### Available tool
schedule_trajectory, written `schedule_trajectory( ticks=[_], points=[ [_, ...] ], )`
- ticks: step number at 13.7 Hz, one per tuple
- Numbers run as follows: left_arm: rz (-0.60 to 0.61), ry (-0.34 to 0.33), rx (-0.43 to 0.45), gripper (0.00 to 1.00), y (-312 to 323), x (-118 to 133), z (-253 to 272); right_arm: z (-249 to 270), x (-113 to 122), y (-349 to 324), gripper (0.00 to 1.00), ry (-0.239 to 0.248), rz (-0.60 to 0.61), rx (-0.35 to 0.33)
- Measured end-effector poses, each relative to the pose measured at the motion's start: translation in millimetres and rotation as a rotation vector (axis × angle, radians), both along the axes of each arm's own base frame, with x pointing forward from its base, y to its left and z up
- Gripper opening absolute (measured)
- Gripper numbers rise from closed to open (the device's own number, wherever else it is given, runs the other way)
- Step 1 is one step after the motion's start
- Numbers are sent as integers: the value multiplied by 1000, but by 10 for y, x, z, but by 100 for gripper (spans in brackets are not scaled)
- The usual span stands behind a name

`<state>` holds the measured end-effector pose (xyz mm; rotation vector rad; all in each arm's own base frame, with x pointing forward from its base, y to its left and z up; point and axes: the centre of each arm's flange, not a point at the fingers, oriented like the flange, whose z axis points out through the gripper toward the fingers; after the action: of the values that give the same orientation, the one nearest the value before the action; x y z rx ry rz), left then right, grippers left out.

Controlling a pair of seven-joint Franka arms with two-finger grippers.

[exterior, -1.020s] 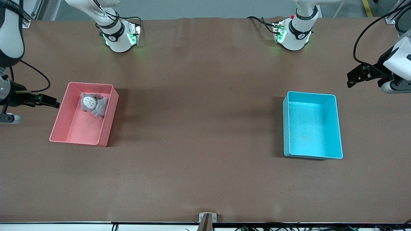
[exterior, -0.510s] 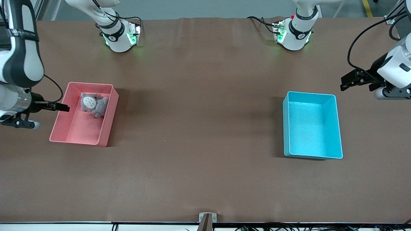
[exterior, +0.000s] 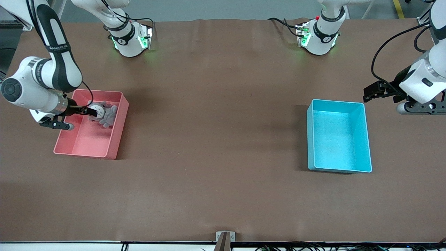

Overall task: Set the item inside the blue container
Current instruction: 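Lower the right gripper into the pink box and grasp a grey plush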

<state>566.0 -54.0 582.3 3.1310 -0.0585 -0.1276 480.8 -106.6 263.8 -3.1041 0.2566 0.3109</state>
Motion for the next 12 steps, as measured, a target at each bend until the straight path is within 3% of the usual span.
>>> schedule_trajectory(
  ticks=[3,12],
  points=[
    [-4,4,0,100,-21,-3,-28,-191,-137,2,100,27,-5,3],
    [-16,4,-5,100,-95,-9,-32,-675,-222,-80,100,84,-19,-8]
  ],
)
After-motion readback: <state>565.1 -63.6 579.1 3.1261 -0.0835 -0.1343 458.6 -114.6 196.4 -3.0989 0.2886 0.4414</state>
